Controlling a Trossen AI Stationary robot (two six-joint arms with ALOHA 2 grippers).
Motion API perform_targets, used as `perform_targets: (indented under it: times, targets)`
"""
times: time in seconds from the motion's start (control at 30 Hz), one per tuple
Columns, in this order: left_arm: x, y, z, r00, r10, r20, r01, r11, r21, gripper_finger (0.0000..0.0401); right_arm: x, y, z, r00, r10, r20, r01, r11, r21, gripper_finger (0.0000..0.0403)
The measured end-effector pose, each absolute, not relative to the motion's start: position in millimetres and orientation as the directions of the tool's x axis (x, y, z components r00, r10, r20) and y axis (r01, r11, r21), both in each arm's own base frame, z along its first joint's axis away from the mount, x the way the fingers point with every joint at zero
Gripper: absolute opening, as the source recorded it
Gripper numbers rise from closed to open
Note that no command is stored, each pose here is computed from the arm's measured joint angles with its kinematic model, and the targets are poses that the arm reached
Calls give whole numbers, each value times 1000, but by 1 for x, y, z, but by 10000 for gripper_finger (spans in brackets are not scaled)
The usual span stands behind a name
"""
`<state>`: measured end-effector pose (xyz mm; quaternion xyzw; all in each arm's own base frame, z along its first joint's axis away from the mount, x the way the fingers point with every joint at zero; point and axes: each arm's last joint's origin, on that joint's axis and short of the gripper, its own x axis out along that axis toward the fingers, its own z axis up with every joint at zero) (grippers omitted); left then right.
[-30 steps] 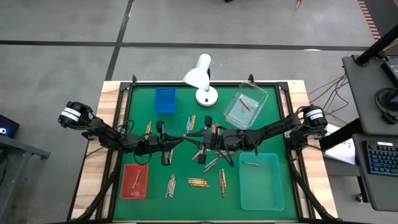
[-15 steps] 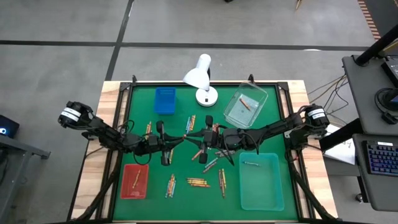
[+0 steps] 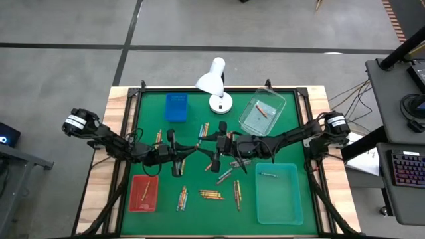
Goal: Sort crayons
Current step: Put the orange crayon into the transparent bin
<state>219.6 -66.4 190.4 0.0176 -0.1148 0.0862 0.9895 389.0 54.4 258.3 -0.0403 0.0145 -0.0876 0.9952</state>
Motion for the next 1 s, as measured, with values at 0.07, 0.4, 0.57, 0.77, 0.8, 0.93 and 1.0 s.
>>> perform_targets:
  times: [0.07,0.4,0.57,0.77,0.8,0.93,1.0]
  targets:
    - [220,-66,191,958,167,232,-174,985,14,0,390,54,257,984,-176,-18,174,981,-82,182]
    - [221,-66,192,957,172,234,-180,984,12,0,393,52,259,991,-127,45,129,989,-65,167]
    - [222,-65,193,953,182,241,-189,982,7,0,394,45,261,989,-129,67,132,990,-46,153]
    - [222,-64,194,950,192,245,-199,980,7,0,394,43,263,989,-121,84,125,991,-42,103]
    - [222,-63,194,950,195,246,-203,979,9,0,394,43,263,989,-120,84,123,991,-43,90]
    - [223,-63,195,948,197,249,-209,978,24,0,394,44,263,992,-91,86,95,994,-55,29]
    - [223,-63,195,948,197,249,-210,977,27,0,394,44,263,992,-89,86,94,994,-56,19]
